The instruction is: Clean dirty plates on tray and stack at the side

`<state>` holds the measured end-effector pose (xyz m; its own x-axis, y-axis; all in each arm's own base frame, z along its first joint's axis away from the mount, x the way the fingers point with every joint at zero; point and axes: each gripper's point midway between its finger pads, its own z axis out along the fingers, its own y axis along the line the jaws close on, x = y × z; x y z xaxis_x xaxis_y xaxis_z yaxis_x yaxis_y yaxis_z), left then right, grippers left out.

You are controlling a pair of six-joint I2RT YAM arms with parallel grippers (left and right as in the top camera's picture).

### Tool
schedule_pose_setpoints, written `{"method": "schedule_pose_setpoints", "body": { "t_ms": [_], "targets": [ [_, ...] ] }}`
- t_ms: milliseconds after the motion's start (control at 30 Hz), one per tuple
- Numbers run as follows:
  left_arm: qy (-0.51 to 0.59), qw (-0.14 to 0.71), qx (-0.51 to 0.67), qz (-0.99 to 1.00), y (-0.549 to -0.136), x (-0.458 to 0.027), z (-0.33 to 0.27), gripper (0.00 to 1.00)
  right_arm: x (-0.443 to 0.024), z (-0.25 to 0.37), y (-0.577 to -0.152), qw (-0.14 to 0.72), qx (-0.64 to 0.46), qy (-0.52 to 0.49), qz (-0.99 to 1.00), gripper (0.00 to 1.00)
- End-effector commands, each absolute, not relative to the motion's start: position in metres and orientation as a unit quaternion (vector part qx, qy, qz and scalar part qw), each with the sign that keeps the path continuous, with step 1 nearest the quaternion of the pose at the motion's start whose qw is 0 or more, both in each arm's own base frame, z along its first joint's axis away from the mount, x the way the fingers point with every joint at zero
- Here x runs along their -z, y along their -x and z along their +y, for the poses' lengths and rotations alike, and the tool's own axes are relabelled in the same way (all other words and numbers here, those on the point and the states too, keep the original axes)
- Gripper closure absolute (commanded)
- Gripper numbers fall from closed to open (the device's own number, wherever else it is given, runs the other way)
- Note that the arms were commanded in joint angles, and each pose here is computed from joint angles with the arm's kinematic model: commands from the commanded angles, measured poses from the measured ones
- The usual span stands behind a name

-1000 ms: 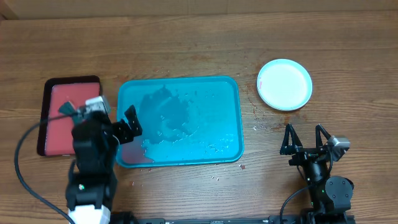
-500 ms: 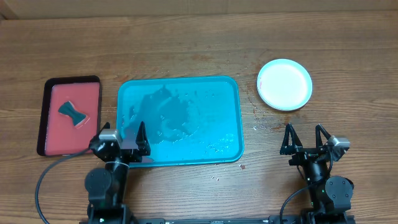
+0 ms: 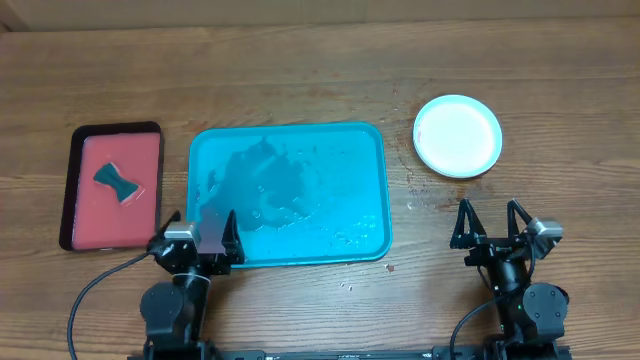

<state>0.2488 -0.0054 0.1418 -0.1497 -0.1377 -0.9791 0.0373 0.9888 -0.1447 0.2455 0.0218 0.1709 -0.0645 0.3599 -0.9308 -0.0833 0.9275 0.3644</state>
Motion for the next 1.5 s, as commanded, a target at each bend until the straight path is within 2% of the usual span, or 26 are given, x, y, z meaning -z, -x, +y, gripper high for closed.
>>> {"method": "schedule_pose_setpoints", "body": {
  "t_ms": [0,633,967,1467],
  "targets": [
    [0.024,0.682,0.056,0.729,-0.2459,-0.1589,-0.0047,0.00,-0.1697,0.0207,-0.2456,0.680,-0.160,-0.096,0.709,0.00],
    [0.030,0.680,0.047,0.731,-0.2460,-0.1571,-0.0009,0.00,-0.1696,0.0207,-0.2456,0.680,-0.160,-0.096,0.709,0.00],
    [-0.019,0.681,0.021,0.732,-0.2458,-0.1570,-0.0070,0.00,-0.1697,0.0207,-0.2456,0.680,-0.160,-0.096,0.709,0.00],
    [-0.018,0.681,0.020,0.732,-0.2459,-0.1573,-0.0071,0.00,-0.1697,0.0207,-0.2456,0.680,-0.160,-0.096,0.709,0.00]
  ]
}}
